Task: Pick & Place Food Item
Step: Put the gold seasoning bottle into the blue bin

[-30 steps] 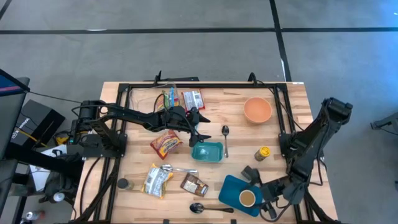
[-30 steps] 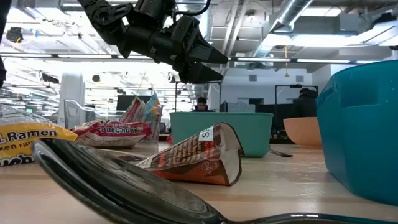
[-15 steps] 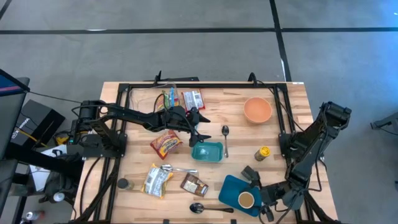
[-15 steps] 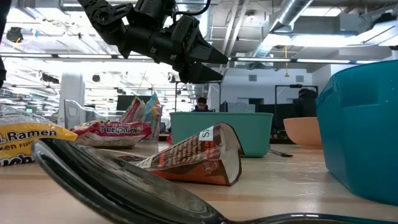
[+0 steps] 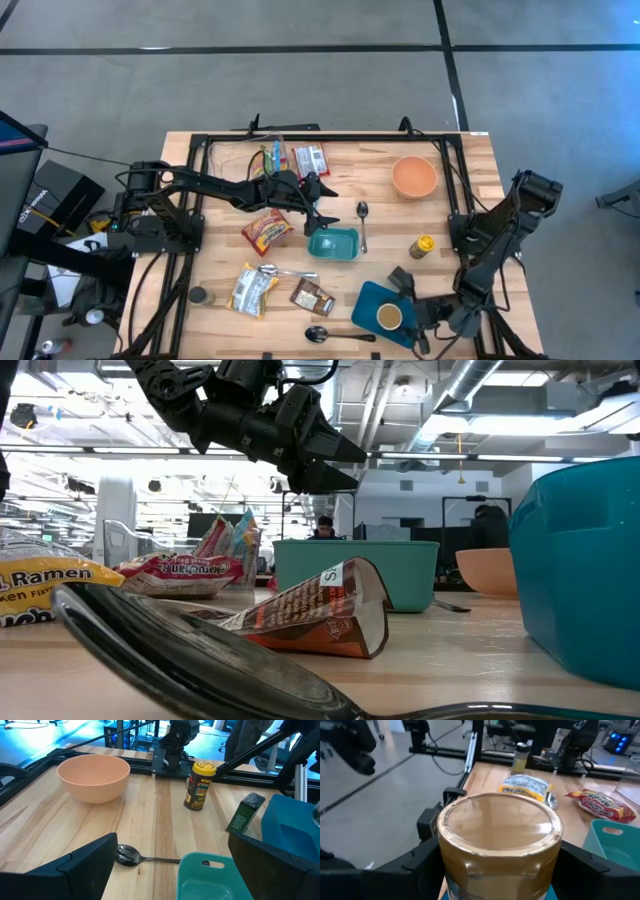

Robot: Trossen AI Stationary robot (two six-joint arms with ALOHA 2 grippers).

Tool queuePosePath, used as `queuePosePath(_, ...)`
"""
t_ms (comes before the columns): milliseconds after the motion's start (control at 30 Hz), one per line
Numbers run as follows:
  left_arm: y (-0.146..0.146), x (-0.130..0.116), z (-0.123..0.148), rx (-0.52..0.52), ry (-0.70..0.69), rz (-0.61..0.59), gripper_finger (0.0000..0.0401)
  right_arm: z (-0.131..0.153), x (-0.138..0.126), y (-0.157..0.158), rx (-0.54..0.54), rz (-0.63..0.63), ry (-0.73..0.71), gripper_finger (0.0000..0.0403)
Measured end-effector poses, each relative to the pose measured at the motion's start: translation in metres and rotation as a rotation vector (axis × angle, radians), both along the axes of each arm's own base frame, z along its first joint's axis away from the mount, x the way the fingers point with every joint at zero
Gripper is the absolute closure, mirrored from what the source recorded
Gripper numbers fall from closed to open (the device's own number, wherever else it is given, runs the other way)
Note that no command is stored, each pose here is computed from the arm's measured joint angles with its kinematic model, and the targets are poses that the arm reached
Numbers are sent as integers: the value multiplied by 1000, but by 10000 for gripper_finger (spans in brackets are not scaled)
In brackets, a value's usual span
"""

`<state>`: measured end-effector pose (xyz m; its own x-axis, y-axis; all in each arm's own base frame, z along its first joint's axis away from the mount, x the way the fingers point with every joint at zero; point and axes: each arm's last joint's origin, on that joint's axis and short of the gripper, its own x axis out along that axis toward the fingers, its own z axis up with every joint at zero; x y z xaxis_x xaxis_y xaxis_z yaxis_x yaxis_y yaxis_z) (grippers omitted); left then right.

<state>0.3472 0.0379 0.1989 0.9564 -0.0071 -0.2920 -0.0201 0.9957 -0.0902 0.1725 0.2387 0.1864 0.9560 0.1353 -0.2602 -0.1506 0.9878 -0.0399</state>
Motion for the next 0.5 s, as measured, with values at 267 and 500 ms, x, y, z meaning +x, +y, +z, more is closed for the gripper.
queuePosePath(267, 0, 0, 0, 0, 0, 0, 27, -17, -5, -21, 86, -16, -71, 121)
queuePosePath(500, 0, 0, 0, 0, 0, 0, 27, -23, -2, -25, 103, -10, -68, 122)
